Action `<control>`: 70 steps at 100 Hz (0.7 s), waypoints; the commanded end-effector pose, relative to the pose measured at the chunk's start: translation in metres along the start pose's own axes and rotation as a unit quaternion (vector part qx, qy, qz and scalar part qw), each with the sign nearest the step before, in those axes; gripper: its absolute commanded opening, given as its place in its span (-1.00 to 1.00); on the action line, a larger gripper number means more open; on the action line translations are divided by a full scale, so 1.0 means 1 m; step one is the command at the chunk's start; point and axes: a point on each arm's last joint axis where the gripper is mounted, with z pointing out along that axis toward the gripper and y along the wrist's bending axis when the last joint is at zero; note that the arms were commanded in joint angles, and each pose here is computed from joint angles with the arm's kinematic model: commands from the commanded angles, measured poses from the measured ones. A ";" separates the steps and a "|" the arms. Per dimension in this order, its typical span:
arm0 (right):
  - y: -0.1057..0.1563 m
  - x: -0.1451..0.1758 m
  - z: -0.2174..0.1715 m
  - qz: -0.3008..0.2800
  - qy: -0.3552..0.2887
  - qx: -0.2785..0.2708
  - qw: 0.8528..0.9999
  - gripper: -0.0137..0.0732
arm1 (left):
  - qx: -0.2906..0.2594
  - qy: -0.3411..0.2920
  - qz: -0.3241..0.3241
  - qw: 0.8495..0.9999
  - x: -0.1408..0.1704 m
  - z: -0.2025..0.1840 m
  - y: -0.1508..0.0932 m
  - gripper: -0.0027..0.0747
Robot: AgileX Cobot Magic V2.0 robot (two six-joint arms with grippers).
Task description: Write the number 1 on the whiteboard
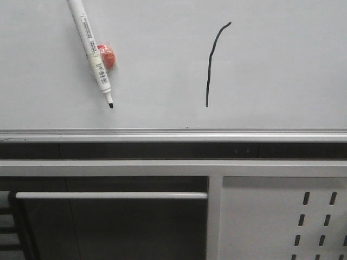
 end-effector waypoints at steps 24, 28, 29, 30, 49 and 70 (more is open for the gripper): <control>-0.001 -0.012 -0.002 -0.010 -0.039 0.006 0.999 -0.87 | 0.004 -0.032 0.001 0.999 0.001 0.001 -0.001 -0.98; -0.001 -0.012 -0.002 -0.010 -0.039 0.006 0.999 -0.87 | 0.003 -0.032 0.003 0.999 0.001 0.001 0.000 -0.98; -0.001 -0.012 -0.002 -0.010 -0.039 0.006 0.999 -0.87 | 0.003 -0.032 0.003 0.999 0.001 0.001 0.000 -0.98; -0.001 -0.012 -0.002 -0.010 -0.039 0.006 0.999 -0.87 | 0.004 -0.032 0.002 0.999 0.001 0.001 -0.001 -0.98; -0.001 -0.012 -0.002 -0.010 -0.039 0.006 0.999 -0.87 | 0.006 -0.032 -0.007 0.999 0.001 0.001 -0.001 -0.98; -0.001 -0.012 -0.002 -0.010 -0.039 0.006 0.999 -0.87 | 0.006 -0.032 -0.007 0.999 0.001 0.001 -0.001 -0.98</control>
